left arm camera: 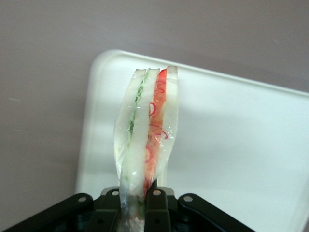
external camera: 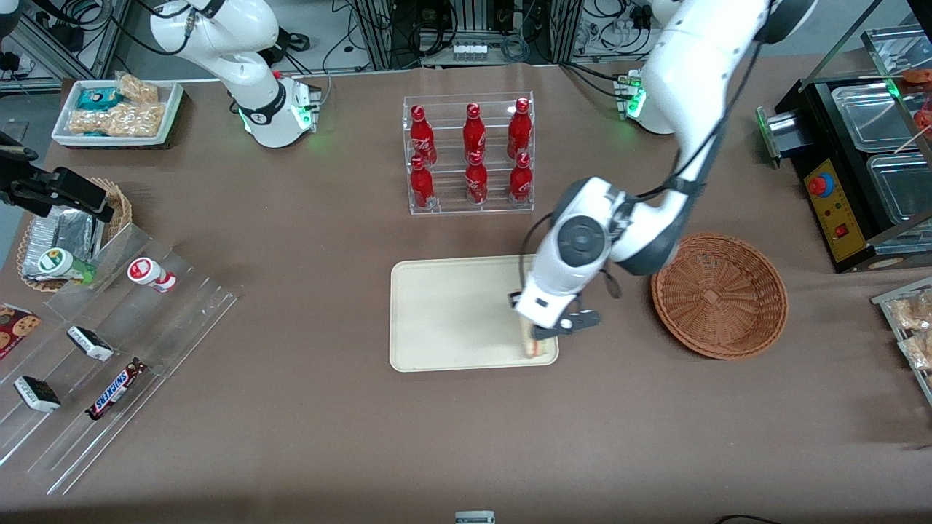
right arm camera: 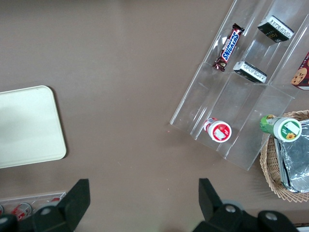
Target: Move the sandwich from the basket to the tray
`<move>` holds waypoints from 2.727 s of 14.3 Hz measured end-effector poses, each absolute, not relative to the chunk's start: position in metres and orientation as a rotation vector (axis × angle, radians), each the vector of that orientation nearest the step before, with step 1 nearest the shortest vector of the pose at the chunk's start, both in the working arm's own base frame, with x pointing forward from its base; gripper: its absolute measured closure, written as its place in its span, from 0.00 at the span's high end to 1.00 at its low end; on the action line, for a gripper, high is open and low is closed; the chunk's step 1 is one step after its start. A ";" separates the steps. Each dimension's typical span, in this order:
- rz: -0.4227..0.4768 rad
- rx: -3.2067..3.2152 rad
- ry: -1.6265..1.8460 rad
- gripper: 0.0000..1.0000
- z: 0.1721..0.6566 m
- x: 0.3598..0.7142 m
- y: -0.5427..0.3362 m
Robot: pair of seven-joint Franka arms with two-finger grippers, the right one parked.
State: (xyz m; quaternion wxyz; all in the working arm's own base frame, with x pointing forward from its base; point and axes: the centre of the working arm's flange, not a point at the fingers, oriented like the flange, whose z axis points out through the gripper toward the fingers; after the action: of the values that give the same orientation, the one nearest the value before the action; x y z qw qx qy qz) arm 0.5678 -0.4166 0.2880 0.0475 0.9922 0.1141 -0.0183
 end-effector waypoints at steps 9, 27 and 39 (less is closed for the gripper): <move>-0.012 3.051 0.182 0.14 0.252 0.513 -0.495; 0.049 3.091 0.504 1.00 0.432 0.562 -0.398; -0.111 3.124 0.382 1.00 0.461 0.593 -0.131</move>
State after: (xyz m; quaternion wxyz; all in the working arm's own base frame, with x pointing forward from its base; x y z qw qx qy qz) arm 0.5930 -0.1306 0.4609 -0.0039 0.9920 0.1214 -0.0351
